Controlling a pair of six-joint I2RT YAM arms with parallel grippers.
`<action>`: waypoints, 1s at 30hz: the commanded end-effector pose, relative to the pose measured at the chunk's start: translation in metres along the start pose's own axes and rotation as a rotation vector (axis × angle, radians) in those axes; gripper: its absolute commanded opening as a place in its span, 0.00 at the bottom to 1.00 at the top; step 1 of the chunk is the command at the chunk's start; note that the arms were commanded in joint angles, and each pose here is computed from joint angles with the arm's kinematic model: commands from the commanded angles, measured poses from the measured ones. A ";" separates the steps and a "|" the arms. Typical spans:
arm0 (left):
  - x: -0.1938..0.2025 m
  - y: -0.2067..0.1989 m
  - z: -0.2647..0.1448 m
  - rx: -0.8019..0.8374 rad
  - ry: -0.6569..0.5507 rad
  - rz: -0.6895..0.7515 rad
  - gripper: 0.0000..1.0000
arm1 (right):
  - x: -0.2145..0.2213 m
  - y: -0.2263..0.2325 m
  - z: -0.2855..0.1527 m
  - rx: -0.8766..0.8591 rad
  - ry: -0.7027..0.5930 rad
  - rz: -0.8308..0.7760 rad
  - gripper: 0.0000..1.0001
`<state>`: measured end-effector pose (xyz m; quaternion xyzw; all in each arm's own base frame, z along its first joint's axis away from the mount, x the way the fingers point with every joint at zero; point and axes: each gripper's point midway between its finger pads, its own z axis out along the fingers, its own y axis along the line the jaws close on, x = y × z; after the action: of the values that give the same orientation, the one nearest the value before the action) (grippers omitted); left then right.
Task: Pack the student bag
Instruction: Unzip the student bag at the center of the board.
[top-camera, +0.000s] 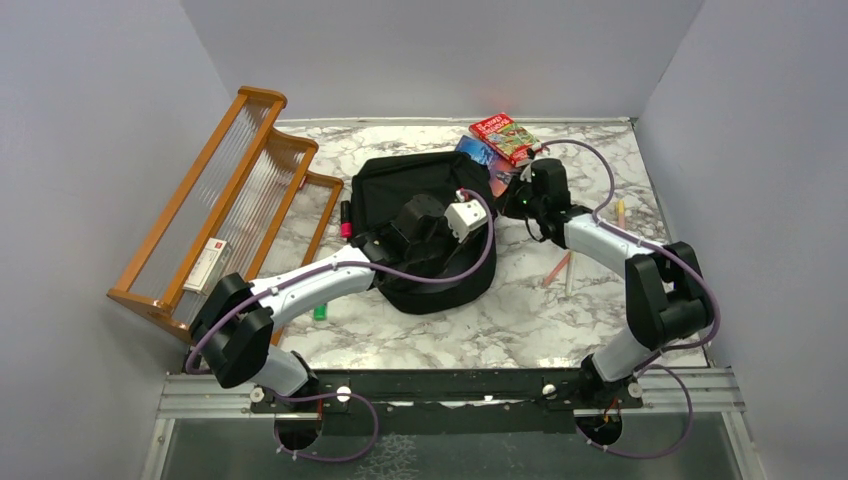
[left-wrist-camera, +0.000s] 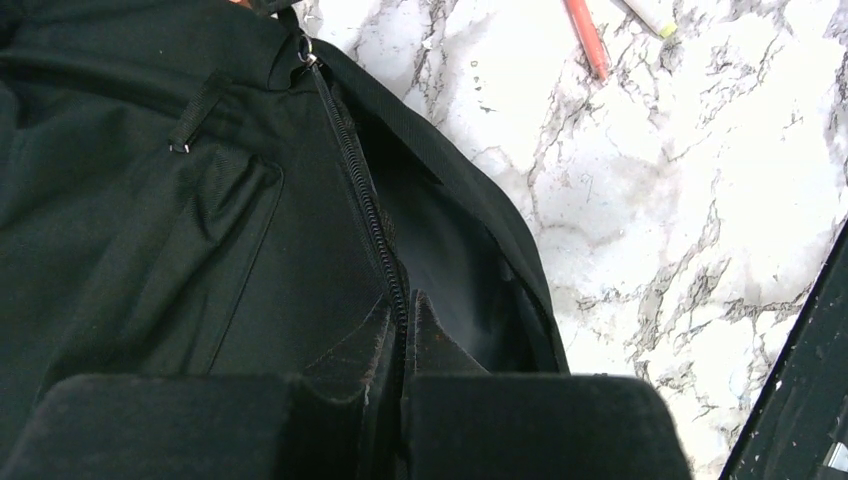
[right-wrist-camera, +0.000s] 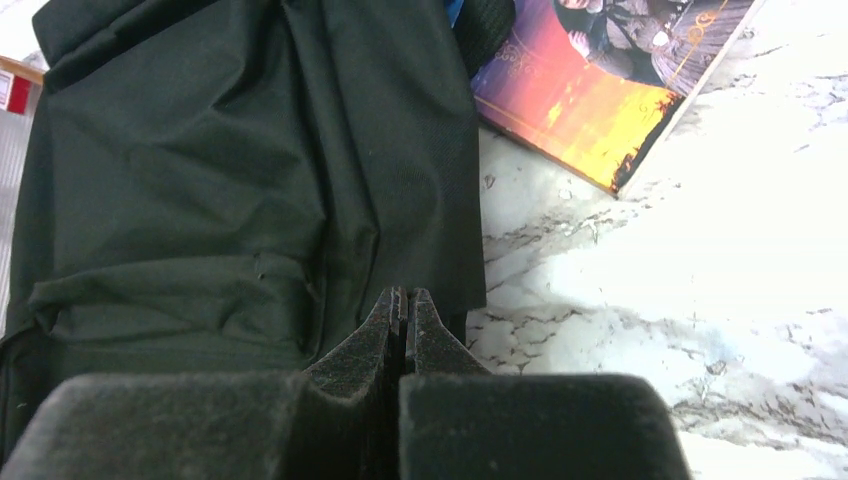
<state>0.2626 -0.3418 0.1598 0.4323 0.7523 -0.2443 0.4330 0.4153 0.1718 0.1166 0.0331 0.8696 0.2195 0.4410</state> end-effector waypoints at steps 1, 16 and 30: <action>-0.027 -0.008 -0.022 0.023 -0.052 0.030 0.00 | -0.035 -0.032 0.015 0.133 -0.106 -0.012 0.01; -0.039 -0.004 -0.029 0.002 -0.060 0.057 0.00 | -0.049 -0.075 0.043 0.313 -0.124 0.012 0.01; -0.072 -0.006 -0.047 0.016 -0.123 0.087 0.00 | -0.098 -0.056 0.059 0.220 -0.205 -0.033 0.00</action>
<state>0.2797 -0.3368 0.1911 0.4391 0.7392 -0.2086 0.4660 0.4776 0.1772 0.1222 0.0483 0.8684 0.1980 0.4520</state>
